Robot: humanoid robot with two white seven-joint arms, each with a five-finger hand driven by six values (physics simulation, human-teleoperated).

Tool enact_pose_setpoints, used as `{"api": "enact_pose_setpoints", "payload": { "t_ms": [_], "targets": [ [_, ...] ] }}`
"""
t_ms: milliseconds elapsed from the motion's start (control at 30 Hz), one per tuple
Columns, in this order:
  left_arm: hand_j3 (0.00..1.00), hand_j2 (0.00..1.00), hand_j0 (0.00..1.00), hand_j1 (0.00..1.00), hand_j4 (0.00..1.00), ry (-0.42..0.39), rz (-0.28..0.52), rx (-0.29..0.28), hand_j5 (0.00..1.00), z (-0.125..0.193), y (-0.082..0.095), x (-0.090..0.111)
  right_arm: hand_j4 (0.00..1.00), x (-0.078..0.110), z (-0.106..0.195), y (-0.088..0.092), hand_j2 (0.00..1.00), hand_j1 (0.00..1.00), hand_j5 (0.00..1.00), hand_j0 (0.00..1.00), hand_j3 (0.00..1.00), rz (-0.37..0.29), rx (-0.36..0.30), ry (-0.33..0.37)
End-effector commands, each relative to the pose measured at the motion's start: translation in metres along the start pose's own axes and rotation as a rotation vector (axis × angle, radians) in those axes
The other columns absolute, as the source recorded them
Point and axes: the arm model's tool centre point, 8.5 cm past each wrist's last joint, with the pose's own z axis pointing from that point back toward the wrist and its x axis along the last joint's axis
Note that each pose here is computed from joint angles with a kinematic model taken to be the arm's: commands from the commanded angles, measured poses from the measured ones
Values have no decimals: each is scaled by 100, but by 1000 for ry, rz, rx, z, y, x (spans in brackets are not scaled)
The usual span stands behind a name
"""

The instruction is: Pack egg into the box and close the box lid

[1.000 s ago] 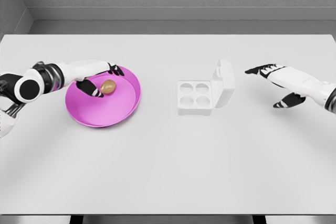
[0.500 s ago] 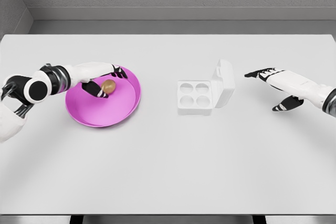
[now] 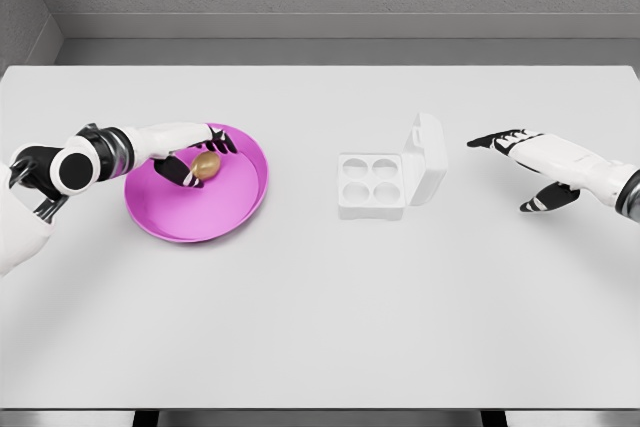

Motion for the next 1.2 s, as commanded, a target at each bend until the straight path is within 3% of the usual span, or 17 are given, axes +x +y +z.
{"api": "enact_pose_setpoints", "payload": {
  "t_ms": [0,267,300,667,900,1167],
  "targets": [
    [75,75,75,75,75,3,4,-2,75,-1,-1,-2,100,-1,1,0,100,100,100,100,100,-5,-1,3],
    [70,70,70,70,70,3,6,-1,70,-1,0,-2,100,-2,3,-1,100,100,100,100,100,0,2,6],
    [64,64,64,64,64,-1,10,-1,64,-1,0,-1,100,-2,3,-1,100,100,100,100,100,0,2,6],
    [64,64,64,64,64,-4,12,0,64,0,0,-1,100,-2,3,-3,100,100,100,100,100,4,-1,5],
    [55,55,55,55,55,-11,18,0,55,1,-2,0,100,-1,3,-3,100,100,100,100,100,4,-3,4],
    [52,52,52,52,52,-18,19,15,52,3,3,2,100,0,2,-3,100,100,100,100,100,4,-3,0]
  ]
}}
